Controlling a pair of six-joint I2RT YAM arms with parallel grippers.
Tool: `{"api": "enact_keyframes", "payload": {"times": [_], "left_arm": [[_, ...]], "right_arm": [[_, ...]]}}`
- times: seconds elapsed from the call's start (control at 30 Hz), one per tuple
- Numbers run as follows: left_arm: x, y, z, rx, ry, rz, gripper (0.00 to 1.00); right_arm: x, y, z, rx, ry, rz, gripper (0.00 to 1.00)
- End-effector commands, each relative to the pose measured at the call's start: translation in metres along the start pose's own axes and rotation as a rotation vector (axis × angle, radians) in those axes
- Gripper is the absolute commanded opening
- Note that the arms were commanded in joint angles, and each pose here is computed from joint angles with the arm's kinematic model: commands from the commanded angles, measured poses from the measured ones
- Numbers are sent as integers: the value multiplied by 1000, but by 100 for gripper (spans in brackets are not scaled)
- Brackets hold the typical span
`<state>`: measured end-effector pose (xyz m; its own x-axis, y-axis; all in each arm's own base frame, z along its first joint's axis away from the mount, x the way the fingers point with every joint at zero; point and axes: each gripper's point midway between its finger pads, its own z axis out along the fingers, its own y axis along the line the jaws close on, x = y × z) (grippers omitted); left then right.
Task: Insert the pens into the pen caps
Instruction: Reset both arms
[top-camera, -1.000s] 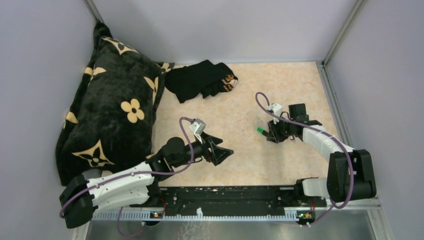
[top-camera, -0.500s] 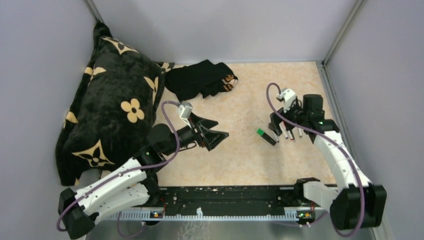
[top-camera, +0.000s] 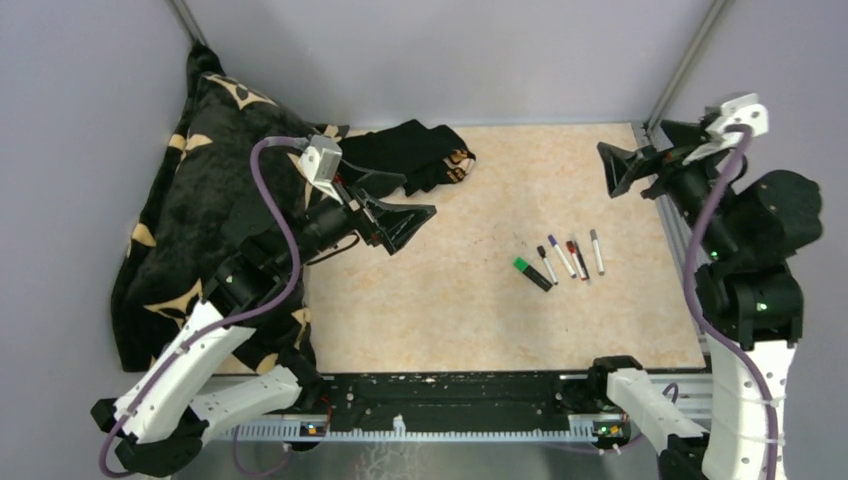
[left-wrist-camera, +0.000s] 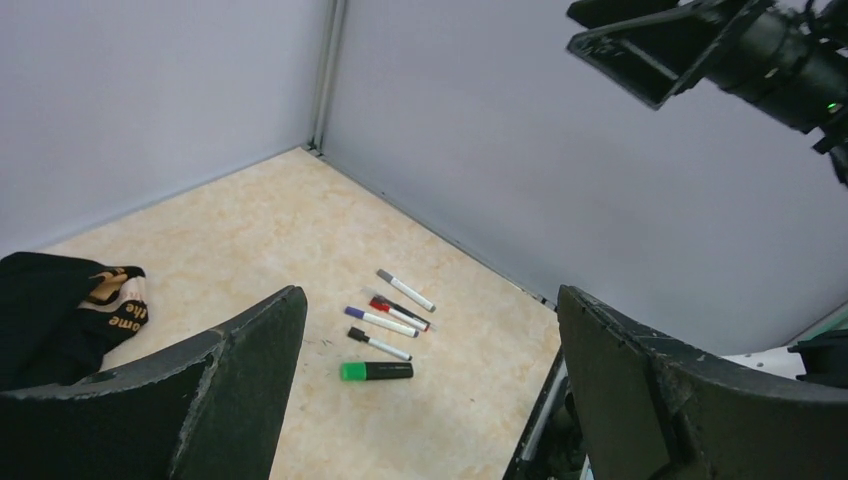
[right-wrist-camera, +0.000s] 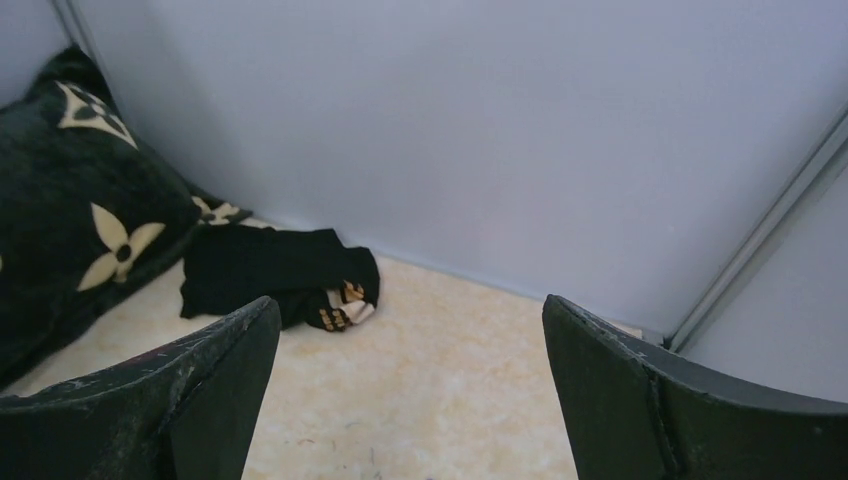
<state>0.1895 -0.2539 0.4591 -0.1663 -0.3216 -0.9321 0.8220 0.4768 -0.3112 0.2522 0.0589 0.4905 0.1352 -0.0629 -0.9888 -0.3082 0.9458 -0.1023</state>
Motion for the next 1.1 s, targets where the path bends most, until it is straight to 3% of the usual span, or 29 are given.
{"api": "enact_keyframes", "payload": {"times": [0.0, 0.37, 1.07], "left_arm": [[-9, 6, -13, -61, 48, 67, 99], [-50, -15, -40, -42, -21, 91, 99], [-31, -8, -54, -69, -9, 81, 99]], "right_arm": [[-23, 16, -9, -60, 7, 118, 99], [-58, 34, -15, -168, -31, 136, 99], [-62, 30, -17, -143, -37, 120, 99]]}}
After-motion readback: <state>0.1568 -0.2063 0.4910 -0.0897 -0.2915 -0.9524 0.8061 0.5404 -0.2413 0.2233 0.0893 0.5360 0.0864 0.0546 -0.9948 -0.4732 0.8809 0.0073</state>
